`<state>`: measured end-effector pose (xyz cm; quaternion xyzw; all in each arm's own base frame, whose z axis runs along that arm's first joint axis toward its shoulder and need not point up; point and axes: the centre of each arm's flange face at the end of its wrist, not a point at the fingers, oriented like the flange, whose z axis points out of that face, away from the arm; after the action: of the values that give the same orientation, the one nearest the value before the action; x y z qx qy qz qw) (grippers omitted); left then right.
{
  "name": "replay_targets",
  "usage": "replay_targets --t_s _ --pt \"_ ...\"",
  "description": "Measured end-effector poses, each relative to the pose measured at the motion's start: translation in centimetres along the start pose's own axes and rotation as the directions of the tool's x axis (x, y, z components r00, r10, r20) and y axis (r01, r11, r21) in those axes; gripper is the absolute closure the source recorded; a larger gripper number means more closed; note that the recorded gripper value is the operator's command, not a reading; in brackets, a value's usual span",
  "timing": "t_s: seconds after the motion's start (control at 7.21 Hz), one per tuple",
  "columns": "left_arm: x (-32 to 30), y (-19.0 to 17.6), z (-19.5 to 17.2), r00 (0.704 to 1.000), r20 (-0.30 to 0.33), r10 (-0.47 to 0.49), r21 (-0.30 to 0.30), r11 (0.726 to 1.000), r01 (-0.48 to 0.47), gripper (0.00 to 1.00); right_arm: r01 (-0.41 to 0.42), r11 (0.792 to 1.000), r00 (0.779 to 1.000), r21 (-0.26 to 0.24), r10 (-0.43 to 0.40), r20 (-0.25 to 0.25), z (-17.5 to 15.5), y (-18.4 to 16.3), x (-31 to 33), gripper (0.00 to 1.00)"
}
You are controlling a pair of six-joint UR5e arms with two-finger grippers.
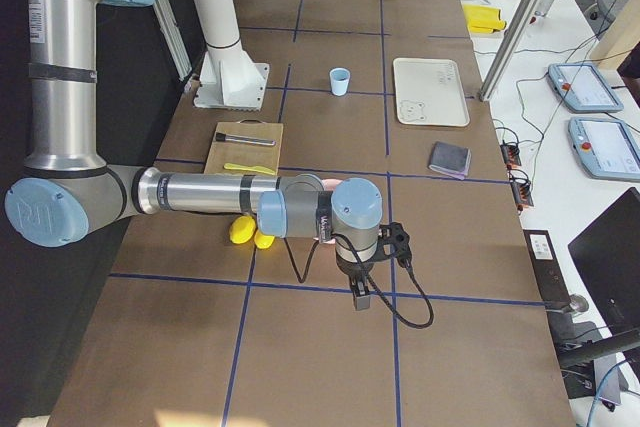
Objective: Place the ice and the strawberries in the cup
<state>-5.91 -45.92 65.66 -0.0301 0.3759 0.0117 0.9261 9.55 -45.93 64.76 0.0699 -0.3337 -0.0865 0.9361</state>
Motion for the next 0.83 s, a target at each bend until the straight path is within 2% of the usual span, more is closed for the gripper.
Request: replay_targets --t_s 0.42,0.83 --pt "0.0 -0.1 0.0 1.000 0.004 0.003 -0.001 1.000 -0.003 0.00 0.007 1.000 1.000 0.001 -0.007 0.007 0.0 0.4 -0.2 0.00" --pt "0.0 0.2 0.0 1.000 0.006 0.005 -0.001 1.000 -0.005 0.00 -0.011 1.000 1.000 -0.019 0.012 0.015 0.9 1.8 0.2 0.00"
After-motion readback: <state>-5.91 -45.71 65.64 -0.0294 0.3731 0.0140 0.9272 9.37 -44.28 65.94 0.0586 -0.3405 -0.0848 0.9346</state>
